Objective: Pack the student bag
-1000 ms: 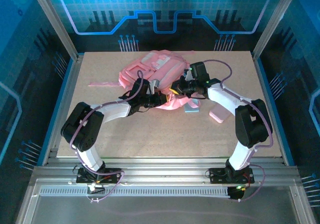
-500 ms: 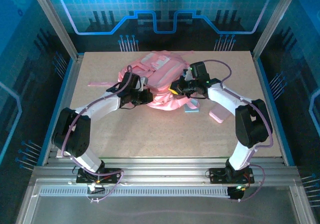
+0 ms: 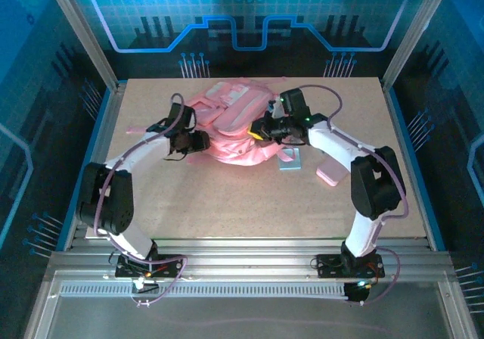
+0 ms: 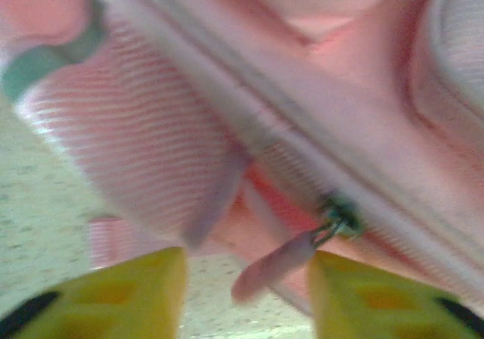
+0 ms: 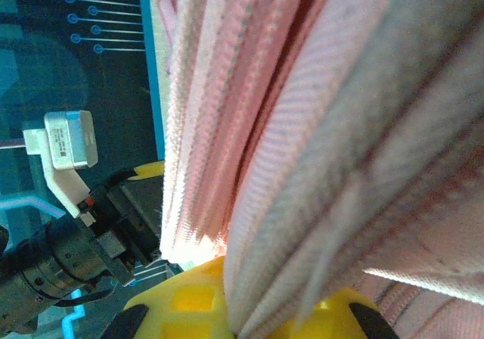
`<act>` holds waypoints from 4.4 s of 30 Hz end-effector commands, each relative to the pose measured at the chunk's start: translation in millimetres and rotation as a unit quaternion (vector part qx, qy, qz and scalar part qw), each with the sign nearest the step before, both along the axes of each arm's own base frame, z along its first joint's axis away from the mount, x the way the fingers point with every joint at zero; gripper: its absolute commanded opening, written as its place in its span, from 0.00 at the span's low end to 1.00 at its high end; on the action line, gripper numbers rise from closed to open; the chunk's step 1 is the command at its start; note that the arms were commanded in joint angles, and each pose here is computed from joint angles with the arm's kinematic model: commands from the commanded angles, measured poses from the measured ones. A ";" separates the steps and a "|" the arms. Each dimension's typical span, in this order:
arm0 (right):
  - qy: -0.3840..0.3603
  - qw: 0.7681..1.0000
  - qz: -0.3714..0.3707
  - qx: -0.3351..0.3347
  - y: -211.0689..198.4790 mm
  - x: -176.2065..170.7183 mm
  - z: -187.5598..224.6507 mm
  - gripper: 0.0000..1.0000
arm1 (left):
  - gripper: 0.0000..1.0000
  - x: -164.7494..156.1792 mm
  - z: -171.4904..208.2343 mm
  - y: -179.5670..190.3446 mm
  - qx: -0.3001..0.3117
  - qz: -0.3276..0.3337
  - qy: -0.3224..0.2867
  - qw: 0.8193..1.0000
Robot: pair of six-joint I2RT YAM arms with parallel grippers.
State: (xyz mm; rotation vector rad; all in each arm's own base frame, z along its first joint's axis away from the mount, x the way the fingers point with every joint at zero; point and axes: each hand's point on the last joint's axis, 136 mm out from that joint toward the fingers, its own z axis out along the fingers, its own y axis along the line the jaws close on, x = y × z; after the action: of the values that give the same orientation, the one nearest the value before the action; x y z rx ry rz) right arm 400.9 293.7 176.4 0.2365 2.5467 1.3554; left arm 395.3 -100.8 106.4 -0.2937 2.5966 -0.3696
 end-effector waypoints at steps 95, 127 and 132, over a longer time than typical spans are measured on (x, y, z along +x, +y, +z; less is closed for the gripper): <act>0.097 0.820 -0.058 -0.562 -241.8 60.7 -152.6 0.68 | 0.77 -3.8 100.0 -45.4 0.001 -0.056 -0.160 0.986; 0.195 0.910 -0.218 -0.293 -232.0 -0.2 -153.8 1.00 | 0.80 -1.2 111.4 -47.3 -0.010 -0.053 -0.187 0.981; 0.179 0.890 -0.247 -0.338 -255.9 33.3 -149.6 1.00 | 0.81 -2.4 110.1 -46.6 -0.015 -0.049 -0.188 0.981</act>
State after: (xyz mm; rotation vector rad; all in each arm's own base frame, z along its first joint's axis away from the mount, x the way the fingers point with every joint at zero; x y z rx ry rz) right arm 413.3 60.4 28.6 0.9226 2.8345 0.3294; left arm 392.4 -150.8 204.6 -0.0946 2.2844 -0.4465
